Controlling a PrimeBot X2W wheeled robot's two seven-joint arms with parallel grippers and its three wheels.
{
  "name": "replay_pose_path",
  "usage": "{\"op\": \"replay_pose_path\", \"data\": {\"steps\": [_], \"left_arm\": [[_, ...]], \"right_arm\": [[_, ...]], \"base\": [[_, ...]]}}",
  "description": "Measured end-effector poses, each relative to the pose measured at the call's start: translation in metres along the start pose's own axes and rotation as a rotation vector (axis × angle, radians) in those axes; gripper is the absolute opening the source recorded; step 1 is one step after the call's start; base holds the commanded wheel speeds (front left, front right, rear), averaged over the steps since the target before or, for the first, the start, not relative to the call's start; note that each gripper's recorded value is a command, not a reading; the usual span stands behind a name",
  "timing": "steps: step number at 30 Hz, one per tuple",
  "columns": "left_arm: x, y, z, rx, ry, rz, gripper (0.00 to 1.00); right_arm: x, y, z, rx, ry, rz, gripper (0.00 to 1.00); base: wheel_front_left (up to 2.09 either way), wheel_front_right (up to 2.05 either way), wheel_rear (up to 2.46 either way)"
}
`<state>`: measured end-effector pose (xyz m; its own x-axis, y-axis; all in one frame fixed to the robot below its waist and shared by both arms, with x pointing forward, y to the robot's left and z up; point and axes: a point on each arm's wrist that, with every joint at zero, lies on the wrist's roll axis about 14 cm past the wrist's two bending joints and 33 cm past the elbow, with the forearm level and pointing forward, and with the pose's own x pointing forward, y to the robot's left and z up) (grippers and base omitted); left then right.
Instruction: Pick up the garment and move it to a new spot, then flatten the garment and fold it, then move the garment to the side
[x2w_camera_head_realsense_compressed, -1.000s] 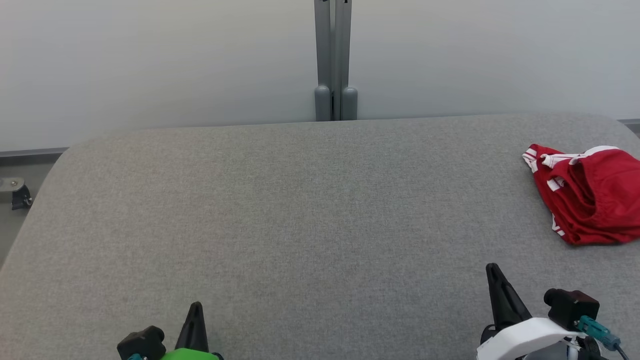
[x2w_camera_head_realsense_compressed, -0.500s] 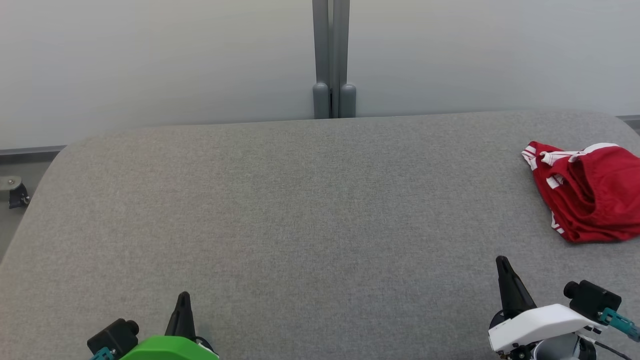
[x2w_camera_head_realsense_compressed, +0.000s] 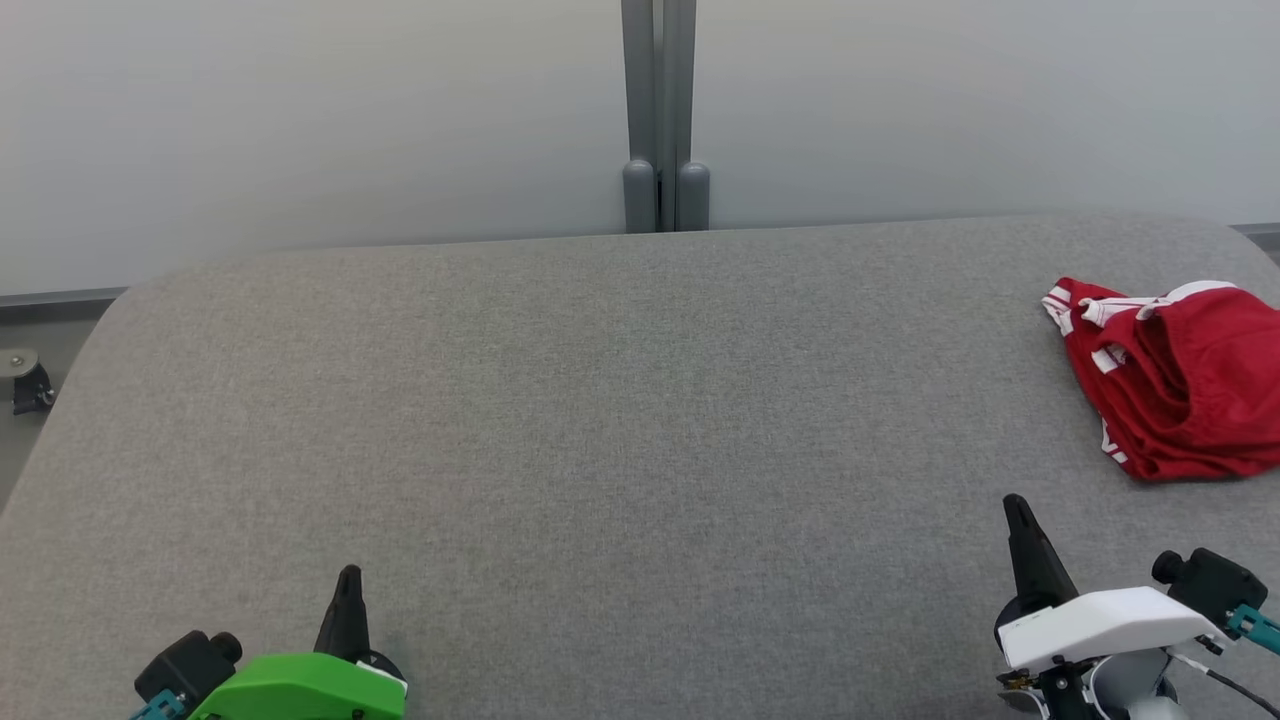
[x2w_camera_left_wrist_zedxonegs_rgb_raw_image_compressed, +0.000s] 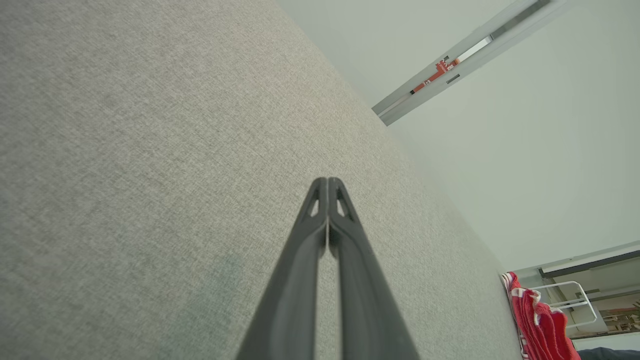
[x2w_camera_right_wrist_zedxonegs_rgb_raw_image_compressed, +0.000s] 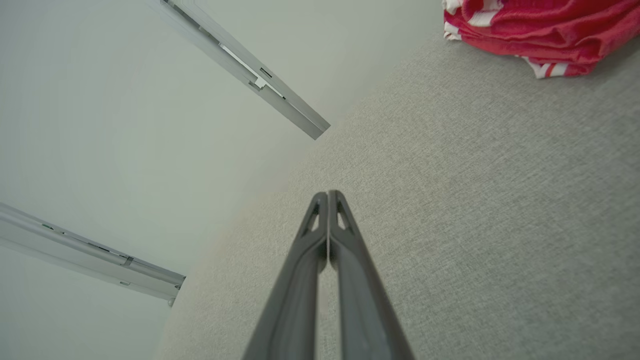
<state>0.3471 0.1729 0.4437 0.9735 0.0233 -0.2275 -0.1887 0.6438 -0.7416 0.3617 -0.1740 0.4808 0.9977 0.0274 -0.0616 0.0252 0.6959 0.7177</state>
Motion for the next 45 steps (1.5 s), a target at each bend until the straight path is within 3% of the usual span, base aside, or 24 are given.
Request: {"op": "replay_pose_path", "data": {"steps": [45], "left_arm": [[0.018, -0.019, 0.036, -0.432, -0.026, -0.102, 0.0]], "right_arm": [[0.015, -0.002, 0.02, 0.468, -0.023, -0.002, 0.0]], "base": [[0.0, 0.0, 0.0]]}}
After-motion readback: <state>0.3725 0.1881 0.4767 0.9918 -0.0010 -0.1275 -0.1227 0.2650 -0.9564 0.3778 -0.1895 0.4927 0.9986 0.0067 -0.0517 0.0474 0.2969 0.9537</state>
